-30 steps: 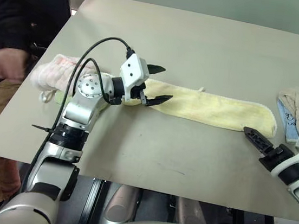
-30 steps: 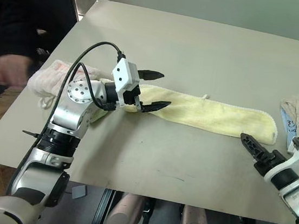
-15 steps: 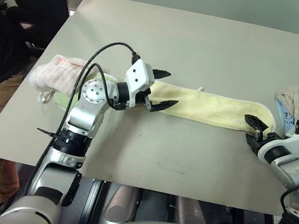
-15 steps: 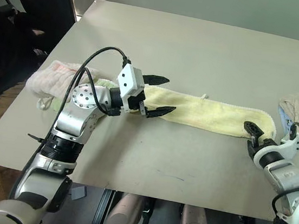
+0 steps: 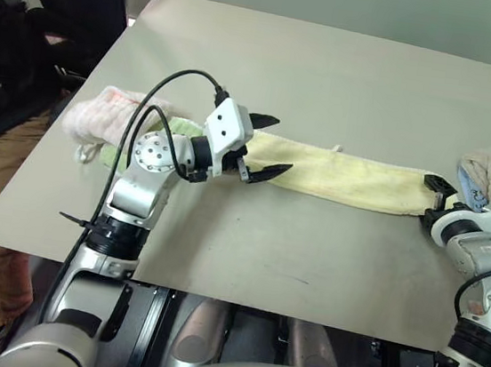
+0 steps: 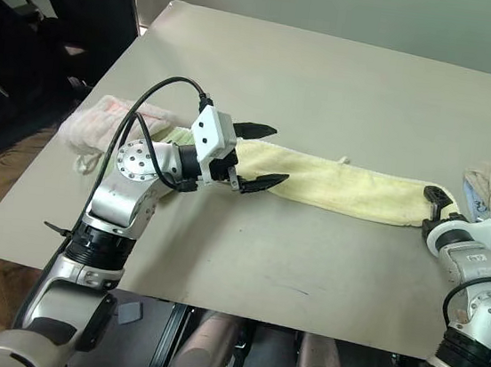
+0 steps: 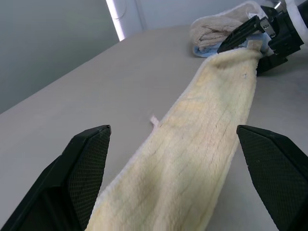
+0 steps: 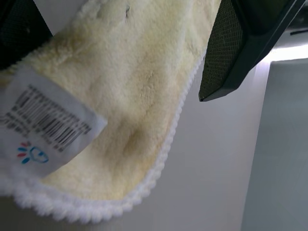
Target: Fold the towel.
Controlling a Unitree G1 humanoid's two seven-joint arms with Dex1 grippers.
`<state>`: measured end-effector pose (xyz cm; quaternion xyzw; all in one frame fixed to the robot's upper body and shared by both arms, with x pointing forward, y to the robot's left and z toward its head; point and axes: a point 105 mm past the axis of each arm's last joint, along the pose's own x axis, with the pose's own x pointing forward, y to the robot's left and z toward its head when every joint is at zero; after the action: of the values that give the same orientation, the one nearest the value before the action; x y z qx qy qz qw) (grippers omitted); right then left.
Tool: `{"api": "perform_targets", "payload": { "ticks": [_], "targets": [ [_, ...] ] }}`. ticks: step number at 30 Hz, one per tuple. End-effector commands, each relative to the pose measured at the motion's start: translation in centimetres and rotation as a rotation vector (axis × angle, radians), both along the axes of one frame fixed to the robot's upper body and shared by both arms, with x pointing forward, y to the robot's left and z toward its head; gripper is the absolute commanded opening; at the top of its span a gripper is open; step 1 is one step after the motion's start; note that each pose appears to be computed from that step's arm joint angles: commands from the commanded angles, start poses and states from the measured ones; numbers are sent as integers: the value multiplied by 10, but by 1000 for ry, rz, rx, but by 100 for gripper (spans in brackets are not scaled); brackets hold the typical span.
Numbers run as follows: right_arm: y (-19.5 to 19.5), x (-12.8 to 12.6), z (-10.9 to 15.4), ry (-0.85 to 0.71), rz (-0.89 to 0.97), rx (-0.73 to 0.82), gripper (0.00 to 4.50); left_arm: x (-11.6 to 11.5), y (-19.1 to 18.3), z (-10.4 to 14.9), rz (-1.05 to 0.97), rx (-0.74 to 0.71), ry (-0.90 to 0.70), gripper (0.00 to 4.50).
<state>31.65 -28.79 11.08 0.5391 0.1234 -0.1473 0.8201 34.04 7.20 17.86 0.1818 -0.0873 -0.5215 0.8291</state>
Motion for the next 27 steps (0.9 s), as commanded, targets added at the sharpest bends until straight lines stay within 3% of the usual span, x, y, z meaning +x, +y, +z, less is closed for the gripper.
{"api": "perform_targets", "payload": {
  "ticks": [1, 9, 11, 14, 18, 21, 23, 27],
  "targets": [
    [-28, -9, -3, 18, -124, -32, 350, -5, -3, 13, -18, -22, -42, 450],
    [-32, -10, 3, -7, -150, -62, 55, -13, -3, -5, -53, -7, 26, 450],
    [-31, -9, 6, -19, -141, -74, 7, -15, -3, -6, -59, -4, 32, 450],
    [-31, -8, 15, -50, -113, -133, 7, -14, -2, -6, -55, -6, 32, 450],
    [-19, -2, 47, -141, 38, -404, 7, -16, -1, -7, -54, -5, 36, 450],
    [-7, 2, 73, -191, 162, -654, 7, -17, 0, -8, -53, 0, 40, 450],
    [14, 5, 90, -224, 321, -912, 7, -19, -1, -10, -53, 2, 43, 450],
    [53, 6, 89, -238, 622, -1301, 7, -18, -3, -10, -55, 2, 47, 450]
  ]
}}
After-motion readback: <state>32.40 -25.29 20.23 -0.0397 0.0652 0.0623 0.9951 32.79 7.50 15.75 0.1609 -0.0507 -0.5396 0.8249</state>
